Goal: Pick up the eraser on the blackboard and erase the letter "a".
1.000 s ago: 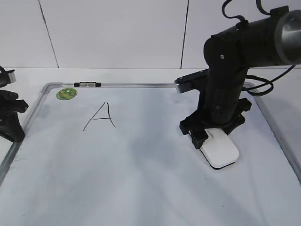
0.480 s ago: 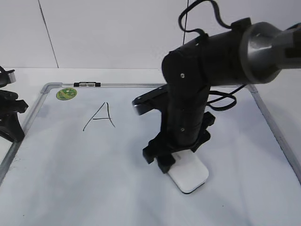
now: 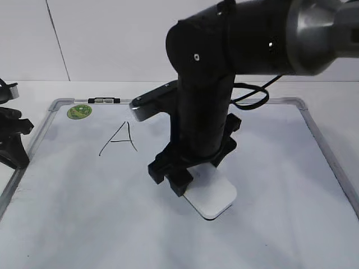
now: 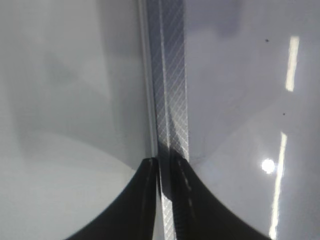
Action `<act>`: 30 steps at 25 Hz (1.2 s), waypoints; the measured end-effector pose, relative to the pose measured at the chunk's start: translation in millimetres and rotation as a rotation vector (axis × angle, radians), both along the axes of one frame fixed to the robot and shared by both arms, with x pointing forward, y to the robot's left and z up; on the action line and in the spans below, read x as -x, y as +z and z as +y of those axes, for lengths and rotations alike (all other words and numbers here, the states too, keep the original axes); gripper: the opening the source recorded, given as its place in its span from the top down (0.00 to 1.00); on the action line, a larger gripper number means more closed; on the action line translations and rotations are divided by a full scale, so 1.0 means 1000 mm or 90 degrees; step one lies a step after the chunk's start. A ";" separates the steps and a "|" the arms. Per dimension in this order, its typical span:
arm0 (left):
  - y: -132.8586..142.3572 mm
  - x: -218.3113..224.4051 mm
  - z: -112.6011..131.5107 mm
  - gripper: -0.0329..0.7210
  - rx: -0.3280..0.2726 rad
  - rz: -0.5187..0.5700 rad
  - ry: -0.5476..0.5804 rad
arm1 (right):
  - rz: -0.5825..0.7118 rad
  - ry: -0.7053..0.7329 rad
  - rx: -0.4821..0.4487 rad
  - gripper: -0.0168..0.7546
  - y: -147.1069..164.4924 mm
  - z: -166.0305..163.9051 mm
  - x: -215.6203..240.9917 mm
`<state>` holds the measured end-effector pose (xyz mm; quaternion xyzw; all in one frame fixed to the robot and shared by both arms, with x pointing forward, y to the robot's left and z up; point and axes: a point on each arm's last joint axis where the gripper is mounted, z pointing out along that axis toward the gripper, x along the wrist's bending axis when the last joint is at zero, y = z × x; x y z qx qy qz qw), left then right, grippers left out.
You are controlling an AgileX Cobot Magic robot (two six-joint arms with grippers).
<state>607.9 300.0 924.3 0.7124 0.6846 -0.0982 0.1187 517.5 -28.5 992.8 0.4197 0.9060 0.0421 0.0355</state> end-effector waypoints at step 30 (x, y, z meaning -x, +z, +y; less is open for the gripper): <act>0.000 0.000 0.000 0.86 -0.001 0.000 -0.001 | -0.011 -0.423 0.040 0.24 -0.013 -0.220 -0.069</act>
